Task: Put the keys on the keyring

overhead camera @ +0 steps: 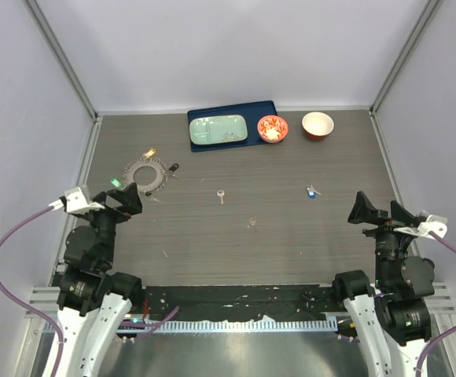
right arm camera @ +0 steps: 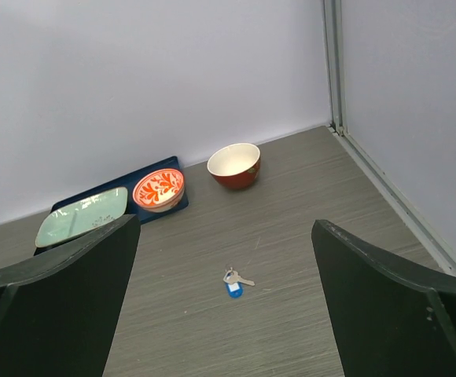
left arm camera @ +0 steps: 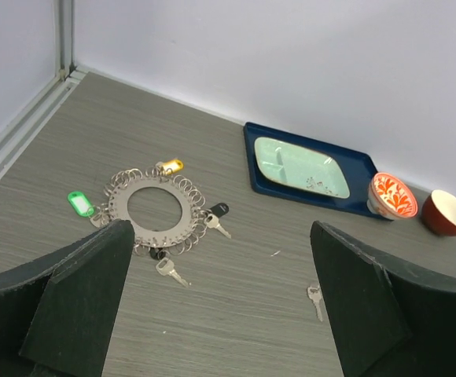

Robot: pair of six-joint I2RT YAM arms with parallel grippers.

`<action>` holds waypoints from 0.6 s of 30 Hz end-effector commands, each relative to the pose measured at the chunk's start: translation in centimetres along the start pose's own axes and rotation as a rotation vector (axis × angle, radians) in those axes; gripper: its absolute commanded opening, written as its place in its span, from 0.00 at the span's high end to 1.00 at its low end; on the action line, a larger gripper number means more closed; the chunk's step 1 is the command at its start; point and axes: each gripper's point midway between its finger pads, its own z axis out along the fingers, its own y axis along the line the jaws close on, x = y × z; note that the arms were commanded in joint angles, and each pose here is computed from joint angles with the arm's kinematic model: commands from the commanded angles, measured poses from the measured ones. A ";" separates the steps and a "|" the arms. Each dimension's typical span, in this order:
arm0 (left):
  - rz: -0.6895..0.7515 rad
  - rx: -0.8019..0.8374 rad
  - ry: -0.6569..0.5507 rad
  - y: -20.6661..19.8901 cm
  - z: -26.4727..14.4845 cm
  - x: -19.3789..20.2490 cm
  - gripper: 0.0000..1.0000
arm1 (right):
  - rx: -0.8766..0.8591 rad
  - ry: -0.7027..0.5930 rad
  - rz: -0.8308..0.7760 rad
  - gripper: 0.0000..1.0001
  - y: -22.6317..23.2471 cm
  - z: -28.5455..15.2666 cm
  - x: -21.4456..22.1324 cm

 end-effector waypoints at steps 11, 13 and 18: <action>0.006 -0.079 0.154 0.1 3.2 3.3 0.00 | -0.025 -0.008 0.029 0.02 0.5 -0.3 -0.6; -0.031 -0.105 0.192 0.1 3.8 4.1 0.00 | -0.026 -0.007 0.032 0.02 0.5 -0.3 -0.6; -0.137 -0.213 0.377 0.0 6.0 9.0 0.00 | -0.046 -0.001 0.041 0.02 0.9 -0.4 -0.6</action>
